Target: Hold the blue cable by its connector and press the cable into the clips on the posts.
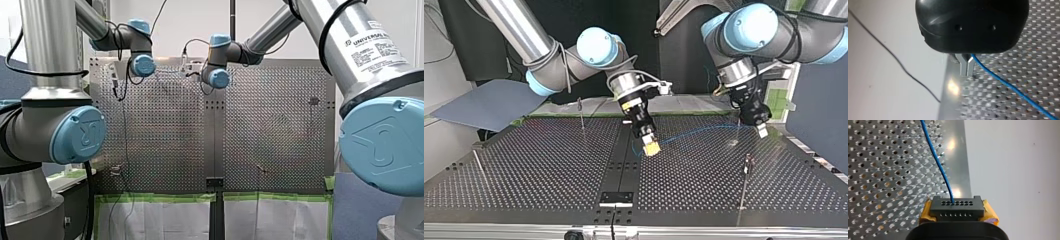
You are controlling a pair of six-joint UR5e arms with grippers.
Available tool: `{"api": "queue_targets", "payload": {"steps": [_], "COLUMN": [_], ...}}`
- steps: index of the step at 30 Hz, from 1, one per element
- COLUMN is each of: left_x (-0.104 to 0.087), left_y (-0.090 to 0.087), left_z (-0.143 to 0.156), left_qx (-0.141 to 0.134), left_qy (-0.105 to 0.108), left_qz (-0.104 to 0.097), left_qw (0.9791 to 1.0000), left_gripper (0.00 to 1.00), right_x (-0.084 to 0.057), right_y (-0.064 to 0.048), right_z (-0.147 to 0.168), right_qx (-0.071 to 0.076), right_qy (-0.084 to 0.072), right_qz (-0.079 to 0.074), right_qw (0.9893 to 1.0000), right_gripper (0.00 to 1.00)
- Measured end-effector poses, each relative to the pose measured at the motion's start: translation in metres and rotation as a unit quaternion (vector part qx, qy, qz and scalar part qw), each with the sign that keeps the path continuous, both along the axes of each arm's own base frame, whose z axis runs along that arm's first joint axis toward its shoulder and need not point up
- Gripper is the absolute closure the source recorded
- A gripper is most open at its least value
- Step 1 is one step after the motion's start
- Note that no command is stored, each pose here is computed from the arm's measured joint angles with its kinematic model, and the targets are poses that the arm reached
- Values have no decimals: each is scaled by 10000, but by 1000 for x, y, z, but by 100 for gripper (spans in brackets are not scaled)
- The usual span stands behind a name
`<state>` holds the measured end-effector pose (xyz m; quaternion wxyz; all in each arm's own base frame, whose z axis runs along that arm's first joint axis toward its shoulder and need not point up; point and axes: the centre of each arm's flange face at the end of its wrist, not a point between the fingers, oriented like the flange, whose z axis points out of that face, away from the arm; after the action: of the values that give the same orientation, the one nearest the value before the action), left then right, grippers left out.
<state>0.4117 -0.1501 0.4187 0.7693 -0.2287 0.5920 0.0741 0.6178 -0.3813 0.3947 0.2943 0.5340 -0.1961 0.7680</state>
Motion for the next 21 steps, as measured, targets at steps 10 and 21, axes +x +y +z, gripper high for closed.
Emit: {"api": "queue_targets", "payload": {"steps": [10, 21], "left_x": [-12, 12], "left_y": [6, 9], "left_z": [36, 36], "left_qx": [19, 76], "left_qy": [-170, -162], "left_qz": [-27, -172], "left_qw": [9998, 9997], "left_gripper": [100, 100], "right_x": [6, 9], "right_y": [0, -2], "right_z": [19, 35], "right_qx": [-99, -198], "right_qy": [-124, -241], "right_qz": [51, 57], "right_qw": [9999, 9995], "right_gripper": [100, 100]}}
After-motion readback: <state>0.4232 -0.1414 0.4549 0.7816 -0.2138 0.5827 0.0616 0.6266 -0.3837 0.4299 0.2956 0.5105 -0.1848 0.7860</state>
